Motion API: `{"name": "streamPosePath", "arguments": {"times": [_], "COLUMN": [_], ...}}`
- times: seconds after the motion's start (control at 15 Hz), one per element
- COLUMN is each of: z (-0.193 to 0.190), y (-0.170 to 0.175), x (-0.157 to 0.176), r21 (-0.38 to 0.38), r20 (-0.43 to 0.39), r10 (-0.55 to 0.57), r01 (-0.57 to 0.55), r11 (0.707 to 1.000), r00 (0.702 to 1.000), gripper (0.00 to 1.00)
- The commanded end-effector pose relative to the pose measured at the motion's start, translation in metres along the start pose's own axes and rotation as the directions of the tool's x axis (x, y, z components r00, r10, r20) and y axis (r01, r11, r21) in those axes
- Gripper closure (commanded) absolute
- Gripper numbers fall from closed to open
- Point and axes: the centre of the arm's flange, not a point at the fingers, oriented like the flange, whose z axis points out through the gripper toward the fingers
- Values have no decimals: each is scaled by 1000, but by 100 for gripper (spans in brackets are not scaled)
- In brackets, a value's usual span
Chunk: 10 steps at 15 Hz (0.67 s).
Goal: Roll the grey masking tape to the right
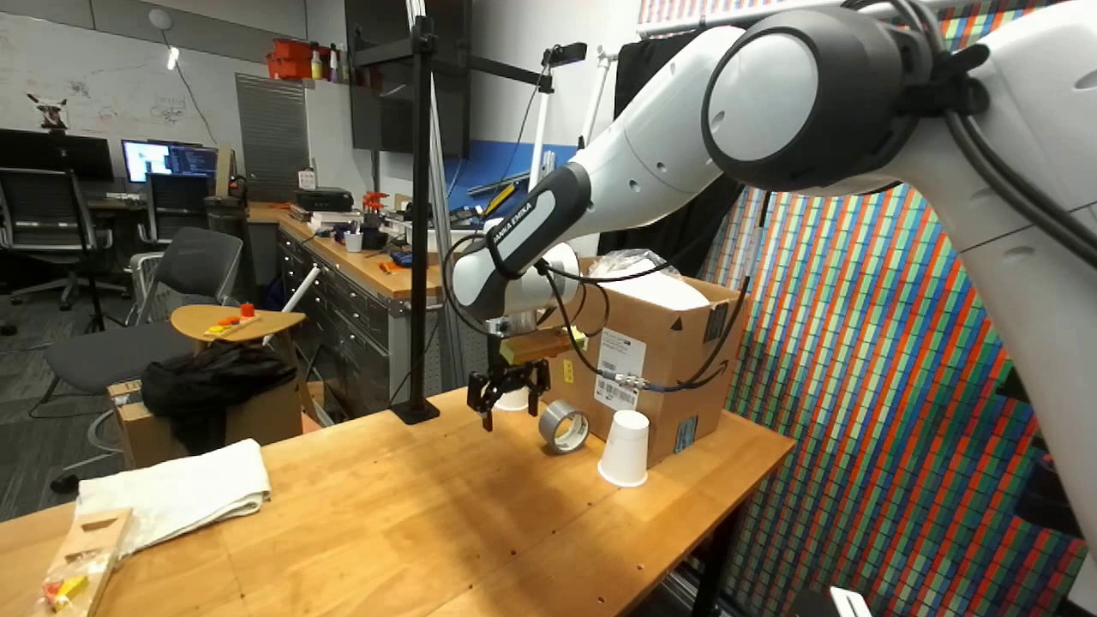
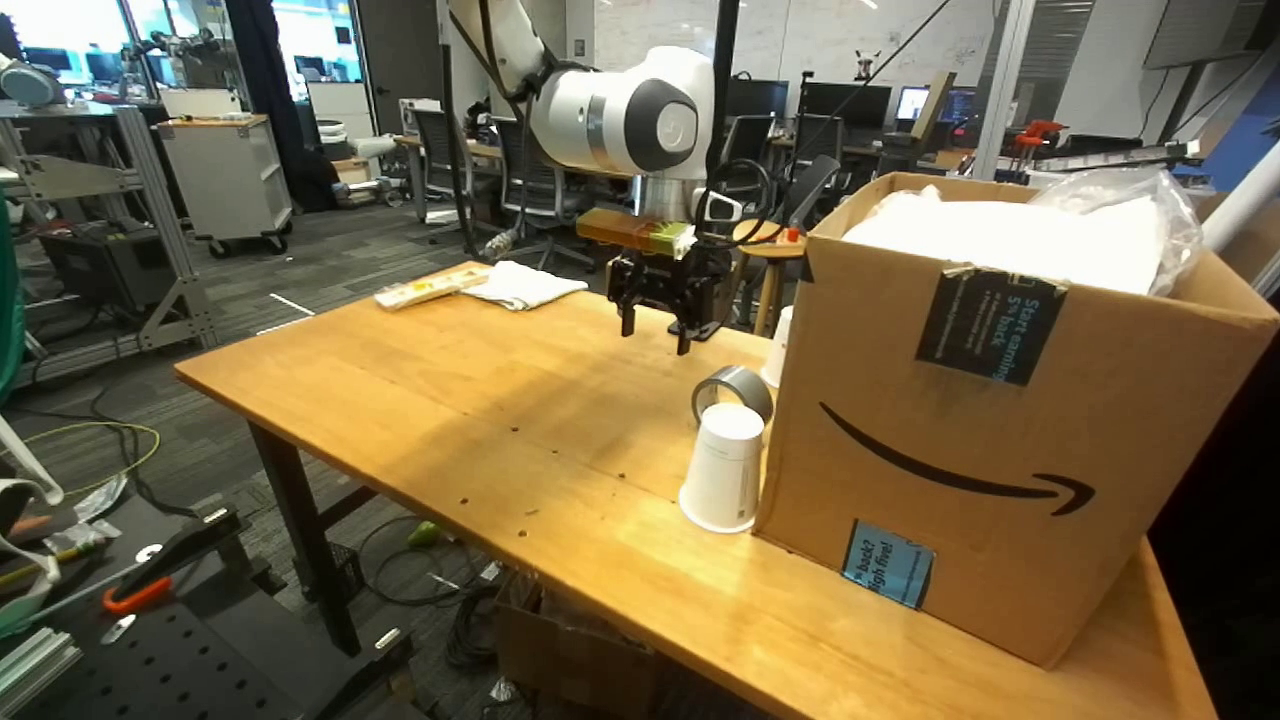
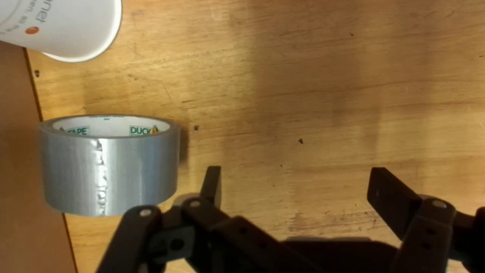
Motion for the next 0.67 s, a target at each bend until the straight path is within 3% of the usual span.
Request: {"name": "streamPosePath", "arguments": {"times": [0.0,0.6], "z": [4,10], "y": [-8,19], "x": [-10,1], "r21": [4,-20], "r20": [5,41], "r10": [-8,22], "r01": [8,-22], "r11": [1000,1000], "r00": [1000,999], "gripper": [0,0]}}
